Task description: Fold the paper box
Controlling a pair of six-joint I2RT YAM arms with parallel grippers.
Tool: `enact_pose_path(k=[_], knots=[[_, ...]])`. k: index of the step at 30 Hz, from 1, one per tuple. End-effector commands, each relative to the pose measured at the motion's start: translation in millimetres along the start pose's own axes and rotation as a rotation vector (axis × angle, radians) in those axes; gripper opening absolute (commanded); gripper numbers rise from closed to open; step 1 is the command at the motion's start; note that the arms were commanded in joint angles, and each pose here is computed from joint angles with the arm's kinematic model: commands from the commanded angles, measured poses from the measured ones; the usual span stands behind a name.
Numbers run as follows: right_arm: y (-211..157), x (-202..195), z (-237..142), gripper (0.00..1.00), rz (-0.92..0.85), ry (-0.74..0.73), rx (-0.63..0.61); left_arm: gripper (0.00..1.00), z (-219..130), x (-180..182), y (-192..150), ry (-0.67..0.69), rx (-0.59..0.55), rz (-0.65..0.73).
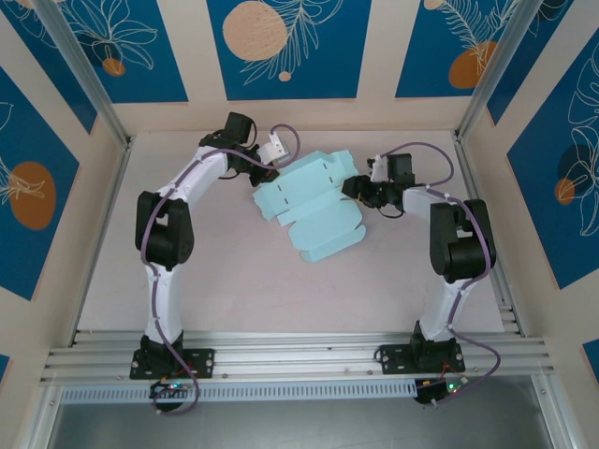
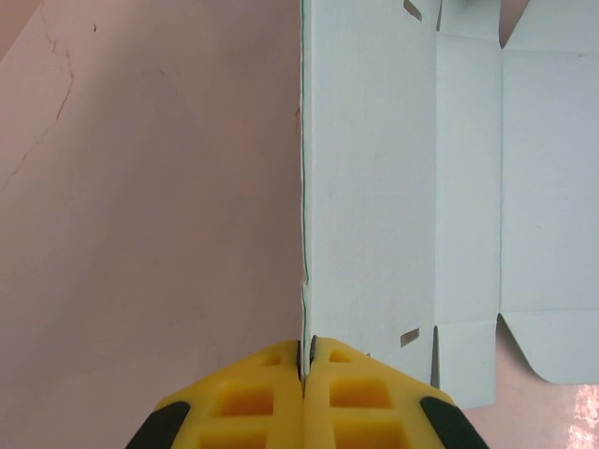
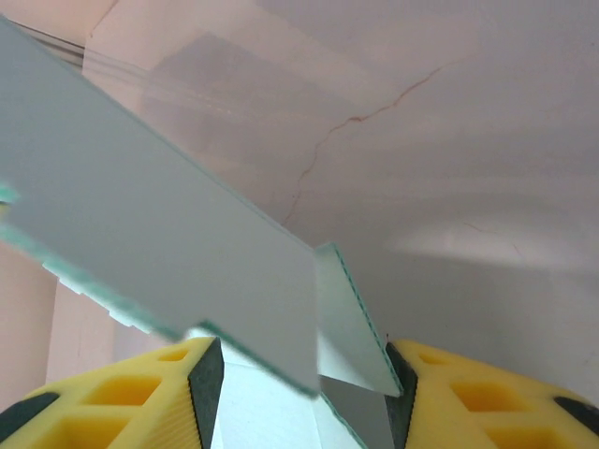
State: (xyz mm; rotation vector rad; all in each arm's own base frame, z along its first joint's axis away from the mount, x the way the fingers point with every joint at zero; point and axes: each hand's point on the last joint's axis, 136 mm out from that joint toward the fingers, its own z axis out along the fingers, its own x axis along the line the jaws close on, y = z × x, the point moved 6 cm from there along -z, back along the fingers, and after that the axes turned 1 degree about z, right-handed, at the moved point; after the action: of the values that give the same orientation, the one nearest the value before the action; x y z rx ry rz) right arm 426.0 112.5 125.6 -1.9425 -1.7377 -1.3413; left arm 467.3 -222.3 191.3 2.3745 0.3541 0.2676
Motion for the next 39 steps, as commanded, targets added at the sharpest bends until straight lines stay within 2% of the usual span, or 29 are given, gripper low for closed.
enact_pose_path(k=[1, 16, 18, 20, 21, 24, 31, 33, 34, 39], knots=[[12, 21, -8, 0.49, -0.065, 0.054, -0.037, 0.00, 3, -7, -1, -0.023, 0.017, 0.020], [4, 38, -5, 0.25, -0.056, 0.095, -0.051, 0.00, 11, -4, 4, 0.056, 0.092, 0.049], [3, 39, -1, 0.19, -0.043, 0.085, -0.047, 0.00, 13, -6, 6, 0.056, 0.096, 0.056], [2, 35, 3, 0.17, -0.015, 0.038, -0.051, 0.00, 15, -7, 6, 0.059, 0.106, 0.062], [2, 31, 4, 0.17, 0.006, 0.008, -0.054, 0.00, 14, -7, 6, 0.060, 0.108, 0.065], [3, 18, 7, 0.28, 0.067, -0.088, -0.069, 0.00, 14, -9, 7, 0.061, 0.107, 0.071], [16, -4, 20, 0.31, 0.153, -0.123, -0.095, 0.00, 10, -12, 10, 0.059, 0.083, 0.091], [20, -11, 24, 0.45, 0.167, -0.151, -0.105, 0.00, 8, -15, 11, 0.053, 0.070, 0.101], [22, -14, 26, 0.49, 0.171, -0.167, -0.110, 0.00, 7, -16, 12, 0.052, 0.064, 0.107], [32, -28, 30, 0.50, 0.176, -0.214, -0.135, 0.00, 0, -22, 13, 0.056, 0.046, 0.146]])
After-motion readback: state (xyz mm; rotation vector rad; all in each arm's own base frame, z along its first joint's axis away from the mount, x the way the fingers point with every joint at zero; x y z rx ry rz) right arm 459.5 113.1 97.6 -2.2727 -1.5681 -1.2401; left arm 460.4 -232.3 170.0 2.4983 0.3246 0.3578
